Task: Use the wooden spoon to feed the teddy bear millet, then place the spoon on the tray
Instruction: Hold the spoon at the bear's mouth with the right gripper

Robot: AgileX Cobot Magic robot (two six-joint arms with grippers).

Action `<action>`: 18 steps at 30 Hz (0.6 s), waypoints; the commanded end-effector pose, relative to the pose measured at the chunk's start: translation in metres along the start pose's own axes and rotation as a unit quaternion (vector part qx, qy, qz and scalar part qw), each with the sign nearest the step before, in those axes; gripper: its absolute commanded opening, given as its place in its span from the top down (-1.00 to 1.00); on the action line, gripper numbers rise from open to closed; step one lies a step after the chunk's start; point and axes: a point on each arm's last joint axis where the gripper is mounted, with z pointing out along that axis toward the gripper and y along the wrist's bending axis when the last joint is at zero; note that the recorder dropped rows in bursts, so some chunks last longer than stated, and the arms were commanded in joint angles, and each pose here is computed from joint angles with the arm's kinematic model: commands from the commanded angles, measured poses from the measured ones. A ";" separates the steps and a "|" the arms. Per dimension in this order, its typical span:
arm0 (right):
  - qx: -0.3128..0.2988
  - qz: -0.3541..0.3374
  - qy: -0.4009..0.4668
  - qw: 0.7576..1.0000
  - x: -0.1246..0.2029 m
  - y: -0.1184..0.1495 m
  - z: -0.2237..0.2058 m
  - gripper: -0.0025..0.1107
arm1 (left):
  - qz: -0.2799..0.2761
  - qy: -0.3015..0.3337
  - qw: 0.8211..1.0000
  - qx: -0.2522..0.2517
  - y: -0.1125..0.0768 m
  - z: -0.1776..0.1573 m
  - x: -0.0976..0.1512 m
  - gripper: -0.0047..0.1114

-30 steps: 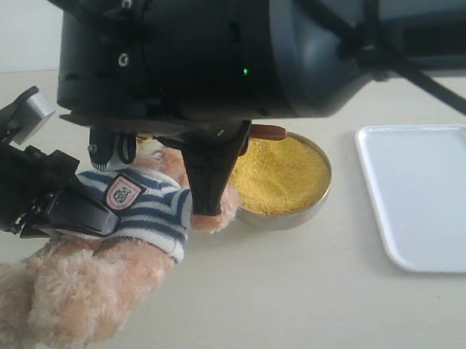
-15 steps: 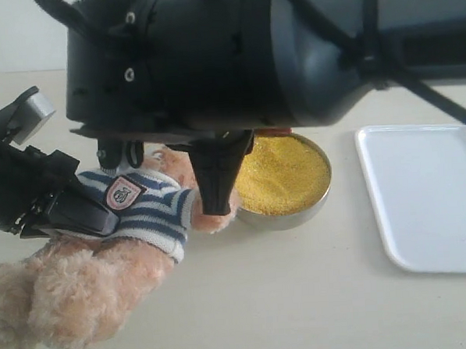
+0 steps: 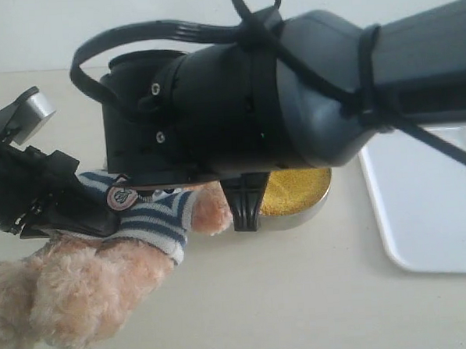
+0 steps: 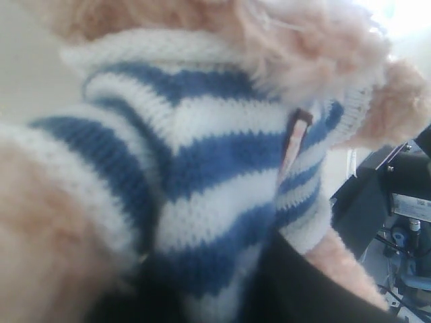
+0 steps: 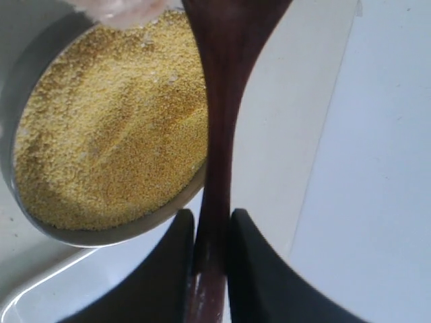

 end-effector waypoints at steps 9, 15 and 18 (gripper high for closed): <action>-0.027 0.082 -0.052 0.995 0.004 -0.028 -0.033 0.96 | -0.001 -0.003 1.000 0.016 -0.003 -0.001 0.000 0.85; -0.056 0.081 -0.054 0.994 0.003 -0.023 -0.034 0.96 | -0.001 -0.003 1.000 0.016 -0.003 -0.001 0.000 0.85; -0.058 0.081 -0.054 0.994 0.003 -0.023 -0.034 0.96 | 0.001 -0.003 1.000 0.016 -0.003 -0.001 0.000 0.85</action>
